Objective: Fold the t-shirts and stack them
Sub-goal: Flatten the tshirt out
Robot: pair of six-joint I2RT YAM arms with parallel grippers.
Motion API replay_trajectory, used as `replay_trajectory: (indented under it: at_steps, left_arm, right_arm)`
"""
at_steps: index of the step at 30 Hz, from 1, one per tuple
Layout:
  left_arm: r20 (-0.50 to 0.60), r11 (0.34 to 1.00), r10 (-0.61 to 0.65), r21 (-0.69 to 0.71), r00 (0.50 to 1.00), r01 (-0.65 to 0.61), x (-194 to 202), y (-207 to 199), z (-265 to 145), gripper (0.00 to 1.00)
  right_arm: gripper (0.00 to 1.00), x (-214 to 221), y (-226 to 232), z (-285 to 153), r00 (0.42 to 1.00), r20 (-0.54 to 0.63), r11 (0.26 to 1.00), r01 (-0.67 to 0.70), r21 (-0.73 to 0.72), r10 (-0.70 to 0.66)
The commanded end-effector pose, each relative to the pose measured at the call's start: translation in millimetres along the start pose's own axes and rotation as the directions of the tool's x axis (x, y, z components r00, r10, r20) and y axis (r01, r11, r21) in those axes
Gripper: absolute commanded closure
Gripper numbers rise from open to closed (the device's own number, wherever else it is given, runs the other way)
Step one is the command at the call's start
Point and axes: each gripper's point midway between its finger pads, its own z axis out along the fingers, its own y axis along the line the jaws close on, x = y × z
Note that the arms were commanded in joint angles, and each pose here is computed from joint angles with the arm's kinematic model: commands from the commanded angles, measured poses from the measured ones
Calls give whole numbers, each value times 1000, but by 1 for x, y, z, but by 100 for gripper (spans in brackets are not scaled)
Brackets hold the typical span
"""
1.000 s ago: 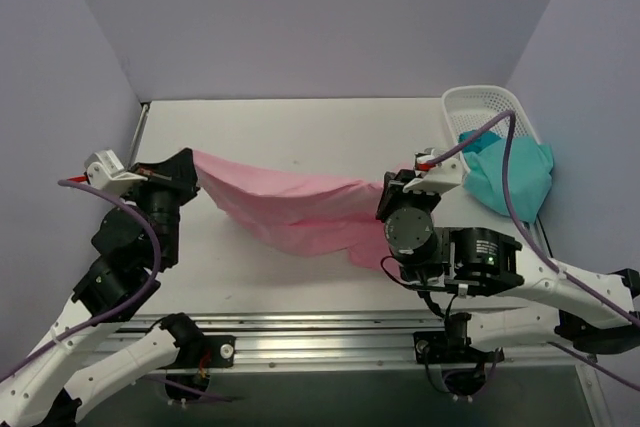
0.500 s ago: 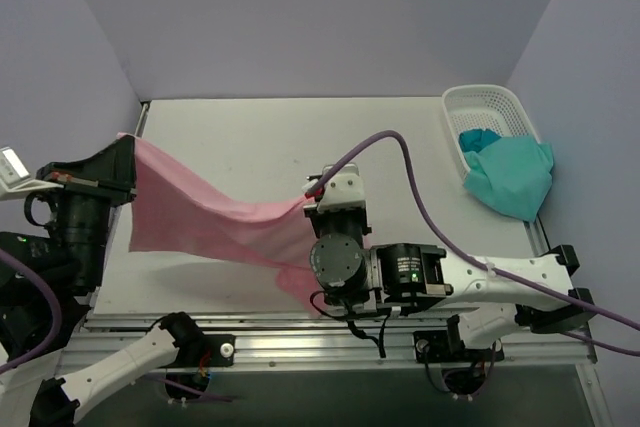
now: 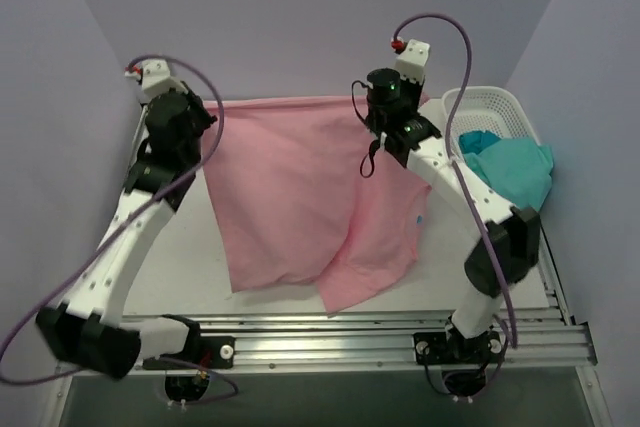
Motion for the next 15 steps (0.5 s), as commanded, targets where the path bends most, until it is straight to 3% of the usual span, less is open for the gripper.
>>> replay_trajectory:
  at_steps: [1,3,4,5,6,8,9,10,11,12,13,15]
  left_arm:
    - [-186,998,2,-59,983,-13,81,37,110,98]
    - [-279,990,1,-136,960,-40,118,71,161,98]
    - [-398,984,-21,-172,917,-52,183,93,192,98]
    - [-383,985,-42,-169,923,-26,176,92,213,98]
    - [-441,979,-53,-199,896,-40,221,111,231,98]
    - [-418,981,-82,-195,905,-2,219,115,259,98]
    - [-422,980,-88,-197,902,3,226,118,269,98]
    - [-462,975,-106,-221,880,1,255,134,280,97]
    - [-504,979,-117,-204,856,14,266,130,282,93]
    - [-482,977,-139,-209,865,40,260,142,302,88]
    - [-505,968,-173,-246,846,51,262,154,302,65]
    - [-485,966,-205,-239,850,96,247,150,311,37]
  right_arm:
    - [100,88,25,84,983,-184,996,9,-83,-24]
    - [100,137,41,124,962,-265,997,48,-52,-60]
    - [100,150,40,139,958,-280,998,55,-37,-63]
    - [100,187,50,153,941,-321,994,99,-44,-108]
    - [100,181,61,163,950,-299,996,77,-43,-86]
    - [96,216,74,178,937,-329,993,107,-54,-119]
    - [73,221,79,183,936,-330,993,108,-56,-120]
    - [3,201,89,191,952,-294,996,68,-55,-81]
    - [0,219,94,195,943,-316,994,95,-58,-109]
    - [0,214,96,199,948,-302,994,93,-48,-104]
    - [0,199,101,202,958,-274,996,70,-51,-82]
    - [0,176,107,200,971,-233,997,50,-62,-63]
